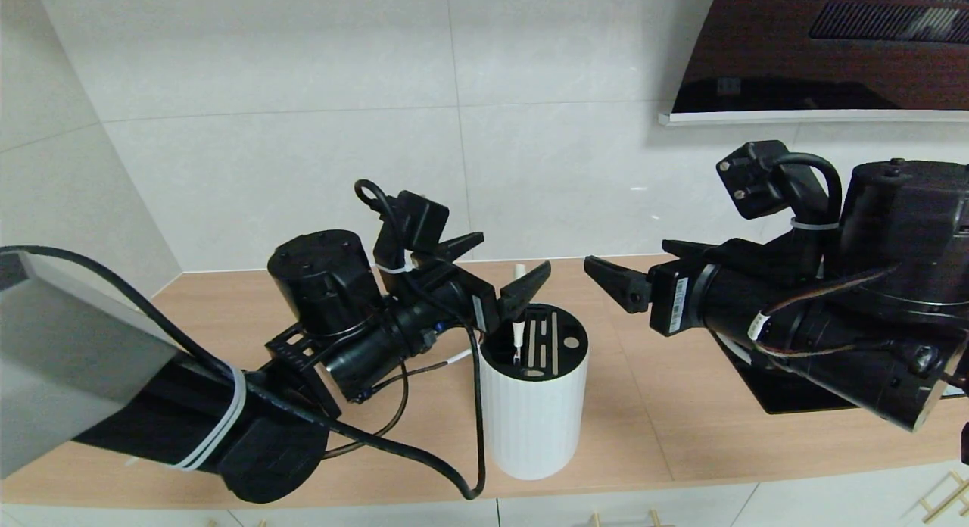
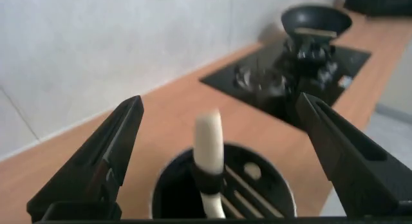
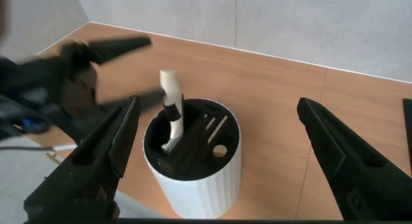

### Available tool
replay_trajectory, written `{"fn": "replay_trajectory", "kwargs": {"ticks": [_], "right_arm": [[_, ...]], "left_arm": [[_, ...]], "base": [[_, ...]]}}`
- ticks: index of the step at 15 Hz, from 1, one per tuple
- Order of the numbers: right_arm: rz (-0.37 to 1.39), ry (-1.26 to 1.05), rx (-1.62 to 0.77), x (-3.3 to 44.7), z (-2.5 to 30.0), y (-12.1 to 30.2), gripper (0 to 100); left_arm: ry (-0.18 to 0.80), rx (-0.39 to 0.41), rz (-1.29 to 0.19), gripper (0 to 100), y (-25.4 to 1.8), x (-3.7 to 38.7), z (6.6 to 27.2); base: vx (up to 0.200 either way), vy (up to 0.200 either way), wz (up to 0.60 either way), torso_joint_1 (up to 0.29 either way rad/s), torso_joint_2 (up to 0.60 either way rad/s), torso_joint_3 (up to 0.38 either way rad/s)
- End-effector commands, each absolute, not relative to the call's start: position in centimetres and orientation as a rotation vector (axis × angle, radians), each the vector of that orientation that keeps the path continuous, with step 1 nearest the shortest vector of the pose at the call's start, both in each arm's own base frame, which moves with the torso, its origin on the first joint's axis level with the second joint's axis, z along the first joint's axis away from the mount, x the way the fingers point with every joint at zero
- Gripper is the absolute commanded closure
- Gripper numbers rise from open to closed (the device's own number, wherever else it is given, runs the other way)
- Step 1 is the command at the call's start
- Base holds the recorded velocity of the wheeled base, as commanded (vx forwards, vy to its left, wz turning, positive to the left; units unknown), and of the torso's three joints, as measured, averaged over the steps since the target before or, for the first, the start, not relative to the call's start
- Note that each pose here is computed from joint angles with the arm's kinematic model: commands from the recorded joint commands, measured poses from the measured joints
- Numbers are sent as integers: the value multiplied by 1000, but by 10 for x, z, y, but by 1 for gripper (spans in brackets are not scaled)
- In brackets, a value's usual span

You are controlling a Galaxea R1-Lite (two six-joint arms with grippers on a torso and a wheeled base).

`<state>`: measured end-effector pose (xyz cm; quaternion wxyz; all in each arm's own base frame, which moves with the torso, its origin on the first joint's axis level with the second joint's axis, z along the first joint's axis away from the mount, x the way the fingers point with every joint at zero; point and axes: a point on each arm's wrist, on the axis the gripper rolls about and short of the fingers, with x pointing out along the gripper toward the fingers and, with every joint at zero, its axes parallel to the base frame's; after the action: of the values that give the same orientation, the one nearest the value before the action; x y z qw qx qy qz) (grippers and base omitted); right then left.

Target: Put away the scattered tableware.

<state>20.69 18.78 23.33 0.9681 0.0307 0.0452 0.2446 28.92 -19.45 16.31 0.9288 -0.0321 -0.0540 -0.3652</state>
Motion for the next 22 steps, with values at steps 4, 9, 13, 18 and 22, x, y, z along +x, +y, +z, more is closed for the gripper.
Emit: {"fn": "replay_trajectory", "kwargs": {"ticks": [4, 9, 13, 18, 22], "right_arm": [[350, -2, 81, 189, 255, 150, 0], [120, -54, 54, 104, 216, 45, 0], [14, -126, 30, 27, 182, 2, 0], [-194, -101, -99, -36, 143, -15, 0], [-331, -126, -61, -36, 145, -13, 0]], "left_arm": [[-319, -126, -656, 0, -151, 229, 237], [-325, -89, -384, 0, -47, 143, 216], [-314, -113, -295, 0, -14, 60, 181], [-213, -180, -273, 0, 3, -28, 151], [-256, -193, -109, 0, 4, -21, 123]], "base": [[0, 0, 0, 0, 0, 0], [0, 0, 0, 0, 0, 0], [0, 0, 0, 0, 0, 0], [0, 0, 0, 0, 0, 0], [0, 0, 0, 0, 0, 0]]}}
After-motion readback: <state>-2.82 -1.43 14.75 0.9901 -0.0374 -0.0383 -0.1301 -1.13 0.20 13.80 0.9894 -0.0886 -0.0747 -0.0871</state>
